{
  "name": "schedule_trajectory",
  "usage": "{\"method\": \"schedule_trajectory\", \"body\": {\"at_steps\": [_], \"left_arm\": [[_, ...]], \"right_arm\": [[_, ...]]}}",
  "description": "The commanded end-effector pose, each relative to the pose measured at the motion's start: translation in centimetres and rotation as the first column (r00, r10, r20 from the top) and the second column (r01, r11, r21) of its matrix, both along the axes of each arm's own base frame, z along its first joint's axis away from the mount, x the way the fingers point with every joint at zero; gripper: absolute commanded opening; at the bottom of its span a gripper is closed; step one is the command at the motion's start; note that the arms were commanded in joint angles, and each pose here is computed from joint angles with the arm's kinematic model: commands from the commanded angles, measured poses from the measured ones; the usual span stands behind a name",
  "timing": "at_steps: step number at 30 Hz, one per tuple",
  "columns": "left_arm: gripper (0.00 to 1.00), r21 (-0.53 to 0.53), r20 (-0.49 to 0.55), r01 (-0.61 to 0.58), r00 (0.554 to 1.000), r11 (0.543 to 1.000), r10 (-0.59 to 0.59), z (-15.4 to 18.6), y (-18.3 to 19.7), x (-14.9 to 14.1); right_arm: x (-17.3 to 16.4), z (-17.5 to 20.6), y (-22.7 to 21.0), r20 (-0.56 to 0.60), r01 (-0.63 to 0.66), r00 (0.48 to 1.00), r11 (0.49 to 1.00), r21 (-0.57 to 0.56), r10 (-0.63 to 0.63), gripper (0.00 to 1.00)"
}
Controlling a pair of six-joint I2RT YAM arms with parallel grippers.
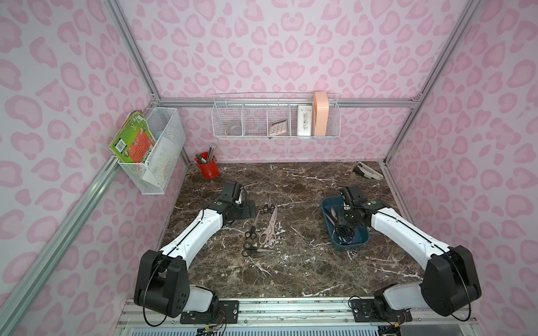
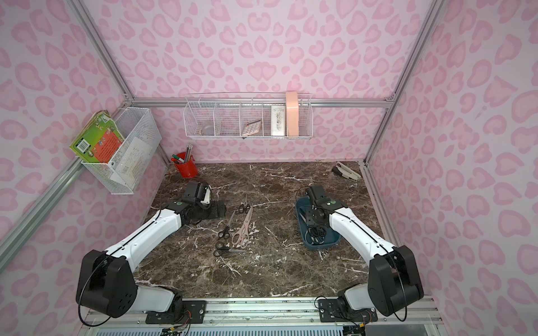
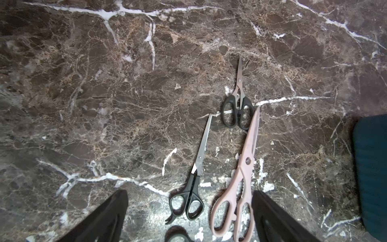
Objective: Put the scissors into the storage box
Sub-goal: Place the scissors in the storage box, then adjust the scissors at the center of the board.
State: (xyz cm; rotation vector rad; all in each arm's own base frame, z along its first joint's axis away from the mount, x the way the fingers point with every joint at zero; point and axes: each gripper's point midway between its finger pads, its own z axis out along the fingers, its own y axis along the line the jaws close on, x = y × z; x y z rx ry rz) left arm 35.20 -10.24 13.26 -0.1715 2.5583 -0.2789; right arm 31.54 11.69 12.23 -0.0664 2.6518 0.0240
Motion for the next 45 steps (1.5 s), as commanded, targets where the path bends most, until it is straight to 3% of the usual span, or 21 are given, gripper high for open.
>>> {"method": "schedule_trajectory", "body": {"at_steps": [1,7,13,18,22,24,27,38,45], "left_arm": [[0.98,-0.007,-0.008,-0.005,1.000,1.000,0.005,0.1,0.2,-0.1],[0.98,-0.045,-0.030,-0.041,0.999,0.998,0.040,-0.6,1.0,-0.6],[0.98,-0.089,-0.050,-0.112,0.993,0.990,0.108,-1.0,2.9,-1.6],[0.98,-0.115,-0.045,-0.178,0.984,0.977,0.174,-0.7,5.0,-1.8],[0.98,-0.117,-0.024,-0.195,0.981,0.974,0.193,-0.1,5.7,-2.0],[0.98,-0.115,-0.018,-0.201,0.980,0.973,0.200,0.0,6.0,-2.1],[0.98,-0.111,-0.021,-0.210,0.978,0.971,0.208,-0.2,6.4,-2.4],[0.98,-0.103,-0.012,-0.219,0.976,0.970,0.219,-0.1,6.9,-2.5],[0.98,-0.109,-0.017,-0.218,0.976,0.970,0.218,-0.2,6.8,-2.6]], "right_arm": [[-0.5,1.1,2.9,0.004,-0.074,0.997,0.997,0.033,0.074,0.39],[-0.8,1.8,11.2,0.070,-0.170,0.984,0.973,0.153,0.161,0.40],[-1.7,0.7,20.1,0.131,-0.294,0.955,0.906,0.304,0.266,0.40],[-4.3,-2.0,28.4,0.108,-0.484,0.868,0.780,0.396,0.484,0.39],[-6.0,-4.9,31.6,0.046,-0.571,0.800,0.734,0.367,0.599,0.39],[-6.5,-4.6,33.6,0.057,-0.610,0.764,0.690,0.391,0.643,0.38],[-7.2,-5.5,34.5,0.035,-0.628,0.738,0.667,0.402,0.674,0.38],[-7.1,-9.8,33.3,-0.116,-0.578,0.756,0.741,0.341,0.644,0.37],[-6.5,-10.3,30.7,-0.155,-0.543,0.790,0.794,0.272,0.593,0.37]]}}
